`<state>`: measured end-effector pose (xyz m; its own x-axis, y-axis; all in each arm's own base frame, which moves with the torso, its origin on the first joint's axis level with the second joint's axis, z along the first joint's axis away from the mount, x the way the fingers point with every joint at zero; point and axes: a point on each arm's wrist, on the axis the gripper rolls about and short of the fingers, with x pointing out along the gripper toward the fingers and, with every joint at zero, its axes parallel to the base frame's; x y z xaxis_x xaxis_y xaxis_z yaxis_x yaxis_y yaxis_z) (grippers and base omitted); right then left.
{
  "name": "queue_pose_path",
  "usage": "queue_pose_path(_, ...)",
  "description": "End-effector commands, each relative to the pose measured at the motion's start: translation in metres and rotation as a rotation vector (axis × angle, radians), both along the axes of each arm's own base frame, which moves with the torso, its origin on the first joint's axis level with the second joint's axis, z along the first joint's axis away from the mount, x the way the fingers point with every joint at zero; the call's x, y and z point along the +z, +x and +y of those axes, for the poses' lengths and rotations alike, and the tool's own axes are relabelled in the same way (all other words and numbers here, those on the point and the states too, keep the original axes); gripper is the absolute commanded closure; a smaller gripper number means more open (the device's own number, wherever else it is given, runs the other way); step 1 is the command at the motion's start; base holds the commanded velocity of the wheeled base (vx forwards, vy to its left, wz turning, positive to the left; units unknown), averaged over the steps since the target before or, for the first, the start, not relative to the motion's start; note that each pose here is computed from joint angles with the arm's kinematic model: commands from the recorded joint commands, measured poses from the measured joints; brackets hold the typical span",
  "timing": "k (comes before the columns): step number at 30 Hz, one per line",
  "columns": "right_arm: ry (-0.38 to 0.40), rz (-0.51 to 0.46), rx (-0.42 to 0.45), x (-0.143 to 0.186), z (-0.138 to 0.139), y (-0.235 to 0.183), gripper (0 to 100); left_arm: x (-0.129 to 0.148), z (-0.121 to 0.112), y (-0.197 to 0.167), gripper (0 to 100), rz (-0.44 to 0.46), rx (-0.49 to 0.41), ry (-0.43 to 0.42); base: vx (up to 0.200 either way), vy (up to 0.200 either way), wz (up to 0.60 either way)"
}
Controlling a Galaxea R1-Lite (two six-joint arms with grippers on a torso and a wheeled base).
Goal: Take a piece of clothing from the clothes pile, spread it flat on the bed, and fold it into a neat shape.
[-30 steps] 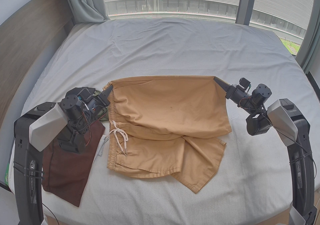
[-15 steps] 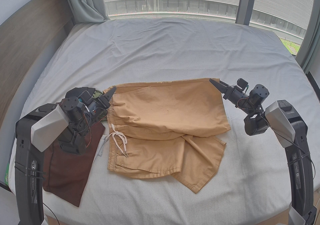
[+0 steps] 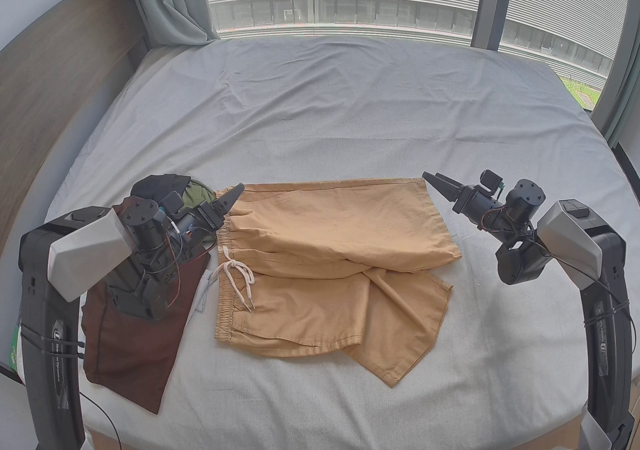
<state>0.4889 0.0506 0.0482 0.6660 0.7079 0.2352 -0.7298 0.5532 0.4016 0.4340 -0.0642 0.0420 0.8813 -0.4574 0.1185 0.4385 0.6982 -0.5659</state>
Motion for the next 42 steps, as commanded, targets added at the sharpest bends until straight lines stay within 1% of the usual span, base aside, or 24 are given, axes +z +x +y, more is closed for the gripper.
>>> queue_pose_path(1,-0.001,-0.003,0.01,0.02,0.003,-0.026,0,0.026,0.004,-0.028,0,-0.004,-0.013,0.003,0.0,0.0,0.0)
queue_pose_path(5,-0.025,0.04,0.004,0.028,0.002,-0.051,0,0.036,0.008,-0.052,0,0.023,-0.049,0.017,0.0,0.0,0.0)
queue_pose_path(6,-0.026,0.042,0.003,0.028,0.002,-0.052,0,0.036,0.009,-0.053,0,0.026,-0.049,0.018,0.0,0.0,0.0)
queue_pose_path(7,-0.05,0.06,0.0,0.03,0.001,-0.067,0,0.039,0.011,-0.063,0,0.038,-0.063,0.033,0.0,0.0,0.0)
queue_pose_path(9,-0.068,0.079,-0.002,0.037,-0.001,-0.086,0,0.046,0.021,-0.073,0,0.04,-0.05,0.041,0.0,0.0,0.0)
queue_pose_path(10,-0.068,0.079,-0.002,0.037,-0.001,-0.086,0,0.046,0.021,-0.073,0,0.04,-0.05,0.041,0.0,0.0,0.0)
queue_pose_path(11,-0.07,0.089,-0.002,0.044,-0.002,-0.098,0,0.049,0.027,-0.081,0,0.046,-0.039,0.044,0.0,0.0,0.0)
queue_pose_path(13,-0.074,0.096,-0.001,0.05,-0.003,-0.11,0,0.051,0.032,-0.091,0,0.062,-0.045,0.046,0.0,0.0,0.0)
queue_pose_path(16,-0.077,0.081,-0.002,0.063,-0.004,-0.125,0,0.049,0.036,-0.108,0,0.095,-0.079,0.057,0.0,0.0,0.0)
queue_pose_path(18,-0.077,0.08,0.002,0.069,-0.002,-0.134,0,0.046,0.038,-0.118,0,0.113,-0.105,0.079,0.0,0.0,0.0)
queue_pose_path(20,-0.079,0.088,0.007,0.073,-0.002,-0.145,0,0.042,0.041,-0.125,0,0.116,-0.132,0.117,0.0,0.0,0.0)
queue_pose_path(22,-0.081,0.103,0.013,0.074,-0.001,-0.155,0,0.048,0.048,-0.132,0,0.089,-0.167,0.141,0.0,0.0,0.0)
queue_pose_path(26,-0.089,0.153,0.015,0.069,-0.002,-0.174,0,0.055,0.061,-0.144,0,0.071,-0.24,0.146,0.0,0.0,0.0)
queue_pose_path(29,-0.109,0.191,0.014,0.058,-0.004,-0.182,0,0.05,0.061,-0.156,0,0.101,-0.284,0.148,0.0,0.0,0.0)
queue_pose_path(31,-0.129,0.193,0.011,0.053,-0.003,-0.183,0,0.046,0.06,-0.162,0,0.103,-0.305,0.176,0.0,0.0,0.0)
queue_pose_path(32,-0.156,0.201,0.009,0.045,-0.003,-0.184,0,0.041,0.061,-0.163,0,0.086,-0.307,0.225,0.0,0.0,0.0)
queue_pose_path(34,-0.171,0.212,0.009,0.038,-0.003,-0.183,0,0.036,0.062,-0.163,0,0.081,-0.307,0.256,0.0,0.0,0.0)
queue_pose_path(35,-0.171,0.212,0.009,0.038,-0.003,-0.183,0,0.036,0.062,-0.163,0,0.081,-0.307,0.256,0.0,0.0,0.0)
queue_pose_path(36,-0.192,0.254,0.012,0.025,-0.004,-0.187,0,0.024,0.066,-0.16,0,0.082,-0.295,0.305,0.0,0.0,0.0)
queue_pose_path(37,-0.194,0.264,0.012,0.022,-0.004,-0.188,0,0.021,0.066,-0.16,0,0.079,-0.297,0.321,0.0,0.0,0.0)
queue_pose_path(42,-0.195,0.282,0.011,0.018,-0.005,-0.189,0,0.019,0.064,-0.162,0,0.071,-0.305,0.346,0.0,0.0,0.0)
